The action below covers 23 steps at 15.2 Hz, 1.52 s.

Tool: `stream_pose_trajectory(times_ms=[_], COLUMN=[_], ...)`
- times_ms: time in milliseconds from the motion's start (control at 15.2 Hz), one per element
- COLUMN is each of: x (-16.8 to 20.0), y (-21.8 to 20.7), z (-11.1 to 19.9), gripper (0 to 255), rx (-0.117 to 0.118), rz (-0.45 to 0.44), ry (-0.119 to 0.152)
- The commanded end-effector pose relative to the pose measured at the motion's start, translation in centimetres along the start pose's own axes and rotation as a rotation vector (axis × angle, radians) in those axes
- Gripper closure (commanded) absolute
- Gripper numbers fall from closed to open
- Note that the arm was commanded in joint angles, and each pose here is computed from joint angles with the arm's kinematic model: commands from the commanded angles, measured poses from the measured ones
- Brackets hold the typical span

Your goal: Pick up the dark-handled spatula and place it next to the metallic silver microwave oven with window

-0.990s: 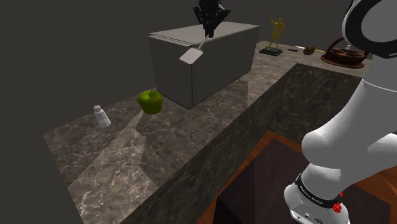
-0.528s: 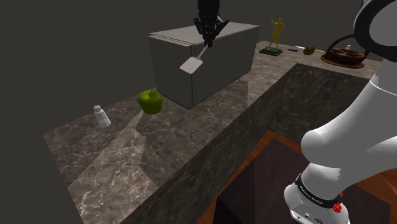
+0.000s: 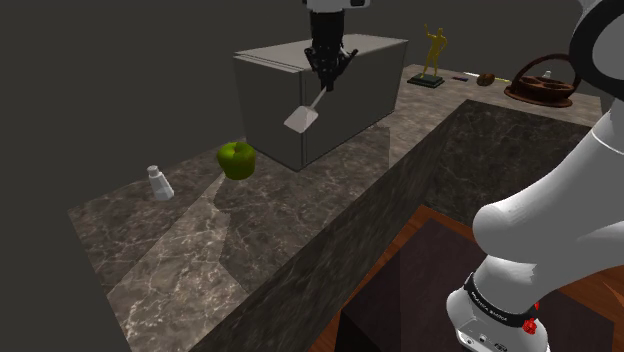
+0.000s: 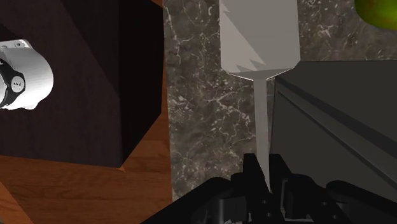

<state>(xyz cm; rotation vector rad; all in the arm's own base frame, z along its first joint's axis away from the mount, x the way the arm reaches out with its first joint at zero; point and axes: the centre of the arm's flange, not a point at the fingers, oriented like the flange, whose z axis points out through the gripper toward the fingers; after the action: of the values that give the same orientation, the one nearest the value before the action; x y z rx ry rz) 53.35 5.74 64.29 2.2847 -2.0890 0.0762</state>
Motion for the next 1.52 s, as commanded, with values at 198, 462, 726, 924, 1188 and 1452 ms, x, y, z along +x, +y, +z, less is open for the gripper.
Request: stream_pose_trajectory(times_ms=[198,462,726,924,1188,1452], x=[-0.1,-0.3,-0.4,-0.5,-0.6,-0.8], y=[0.0,0.0,0.0,0.0,0.0,0.0], z=[2.7,4.8,7.0,8.5,10.6,12.8], gripper=[255,255,255,255,255,255], rx=[0.000,0.000,0.000,0.000,0.000,0.000], rz=[0.000,0.000,0.000,0.000,0.000,0.000], ry=[0.000,0.000,0.000,0.000,0.000,0.000])
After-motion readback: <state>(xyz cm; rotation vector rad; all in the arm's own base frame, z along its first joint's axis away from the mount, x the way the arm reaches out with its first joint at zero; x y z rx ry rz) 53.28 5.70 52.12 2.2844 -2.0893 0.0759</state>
